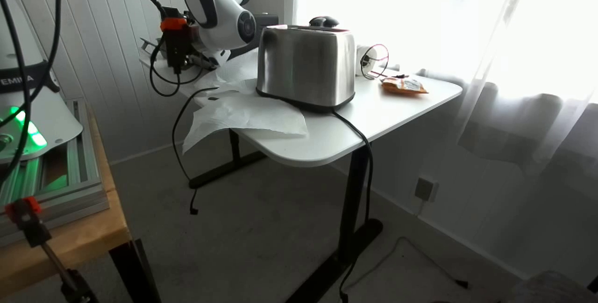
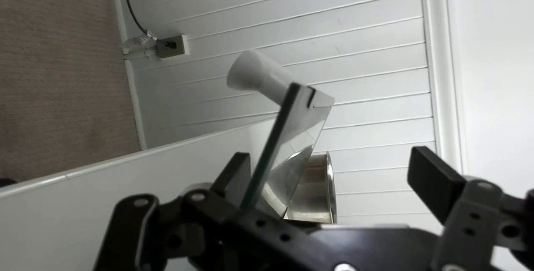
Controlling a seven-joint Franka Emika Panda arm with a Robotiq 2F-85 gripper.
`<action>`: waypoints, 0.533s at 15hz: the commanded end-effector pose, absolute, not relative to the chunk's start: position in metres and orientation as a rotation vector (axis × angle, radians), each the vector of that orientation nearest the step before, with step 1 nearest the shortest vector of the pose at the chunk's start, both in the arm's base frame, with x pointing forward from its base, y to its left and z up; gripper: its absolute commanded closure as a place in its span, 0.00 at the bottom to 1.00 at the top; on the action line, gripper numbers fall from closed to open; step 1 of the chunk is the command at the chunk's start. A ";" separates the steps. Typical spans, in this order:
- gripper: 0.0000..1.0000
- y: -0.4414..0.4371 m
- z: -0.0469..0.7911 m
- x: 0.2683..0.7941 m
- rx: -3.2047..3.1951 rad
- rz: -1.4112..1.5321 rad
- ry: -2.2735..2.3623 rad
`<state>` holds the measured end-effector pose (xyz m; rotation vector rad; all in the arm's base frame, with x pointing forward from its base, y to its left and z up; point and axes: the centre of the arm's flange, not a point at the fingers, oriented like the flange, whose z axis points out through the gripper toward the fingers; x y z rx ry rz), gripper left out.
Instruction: Close the toaster oven door
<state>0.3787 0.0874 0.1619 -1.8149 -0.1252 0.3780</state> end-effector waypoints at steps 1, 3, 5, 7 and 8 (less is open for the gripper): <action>0.00 0.093 0.197 0.375 -1.821 0.340 -0.104; 0.00 0.094 0.207 0.379 -1.833 0.325 -0.112; 0.00 0.096 0.219 0.383 -1.845 0.308 -0.115; 0.00 0.098 0.229 0.385 -1.862 0.292 -0.118; 0.00 0.099 0.234 0.386 -1.866 0.283 -0.121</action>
